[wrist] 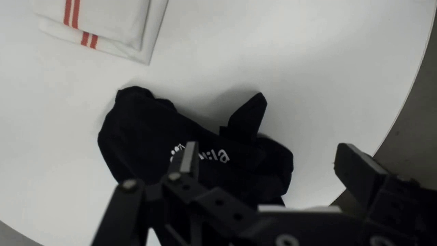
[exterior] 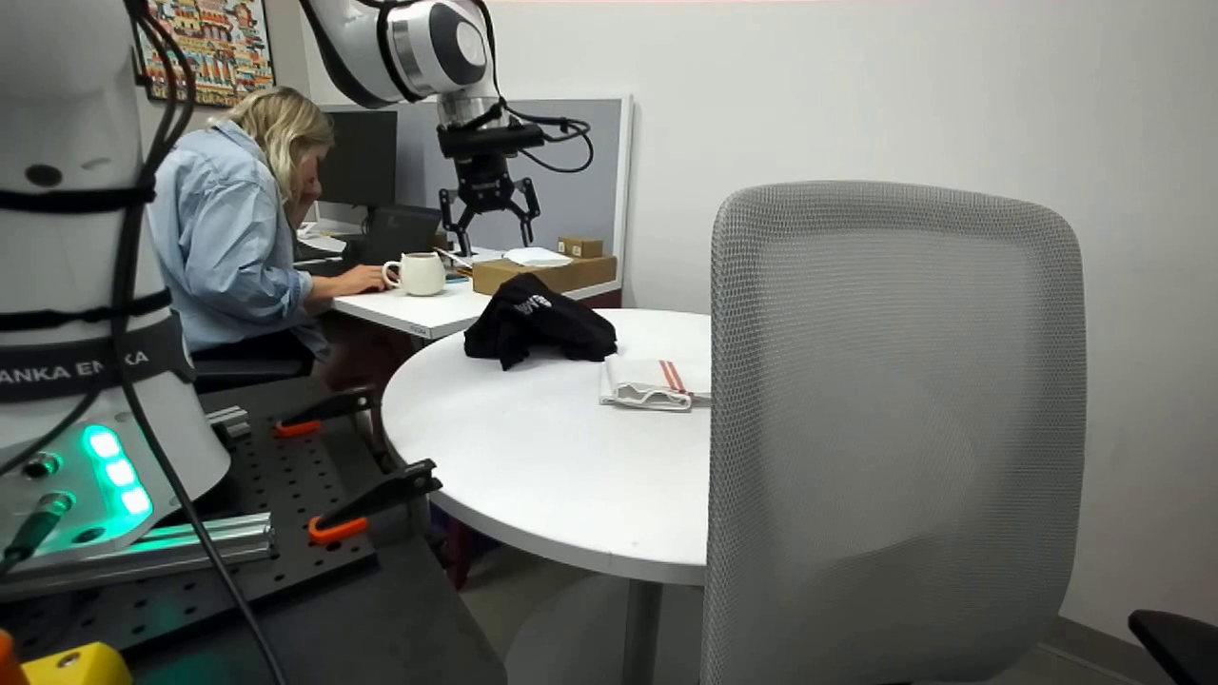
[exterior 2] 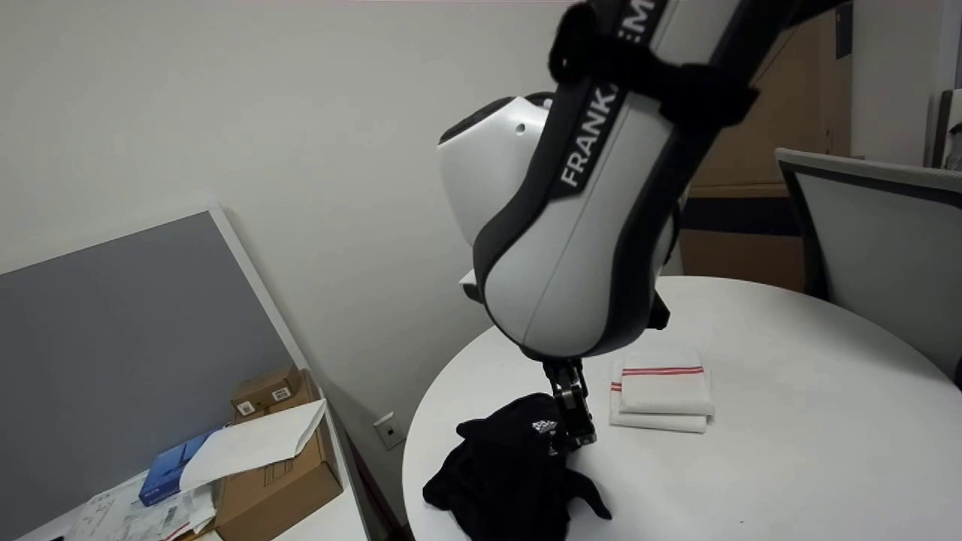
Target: Hang the black cloth on the back of the chair
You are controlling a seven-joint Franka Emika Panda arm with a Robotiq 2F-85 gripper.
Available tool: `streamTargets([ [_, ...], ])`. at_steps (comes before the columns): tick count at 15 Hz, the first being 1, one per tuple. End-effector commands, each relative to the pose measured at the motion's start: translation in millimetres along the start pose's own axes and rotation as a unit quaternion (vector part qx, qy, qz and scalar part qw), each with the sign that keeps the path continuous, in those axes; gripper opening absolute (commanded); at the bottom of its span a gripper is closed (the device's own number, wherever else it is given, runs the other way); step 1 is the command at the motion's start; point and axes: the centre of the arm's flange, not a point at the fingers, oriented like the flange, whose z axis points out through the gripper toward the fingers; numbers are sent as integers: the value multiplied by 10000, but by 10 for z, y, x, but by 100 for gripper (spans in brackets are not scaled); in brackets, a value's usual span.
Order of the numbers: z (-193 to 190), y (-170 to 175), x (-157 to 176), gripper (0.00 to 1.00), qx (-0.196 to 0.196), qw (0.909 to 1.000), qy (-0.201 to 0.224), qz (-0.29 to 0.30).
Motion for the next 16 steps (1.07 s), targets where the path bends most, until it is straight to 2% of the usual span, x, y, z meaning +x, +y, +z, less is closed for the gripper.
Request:
streamTargets([
  [1, 143, 95, 252, 100, 403, 9959, 25, -808],
  [6, 307, 95, 627, 100, 650, 9775, -42, -2005],
  [10, 326, -10, 908, 100, 589, 9685, -61, -2418],
  [12, 385, 24, 1001, 100, 388, 9710, -1, -2360],
  [16, 566, 76, 1083, 100, -60, 9819, 224, -1882],
])
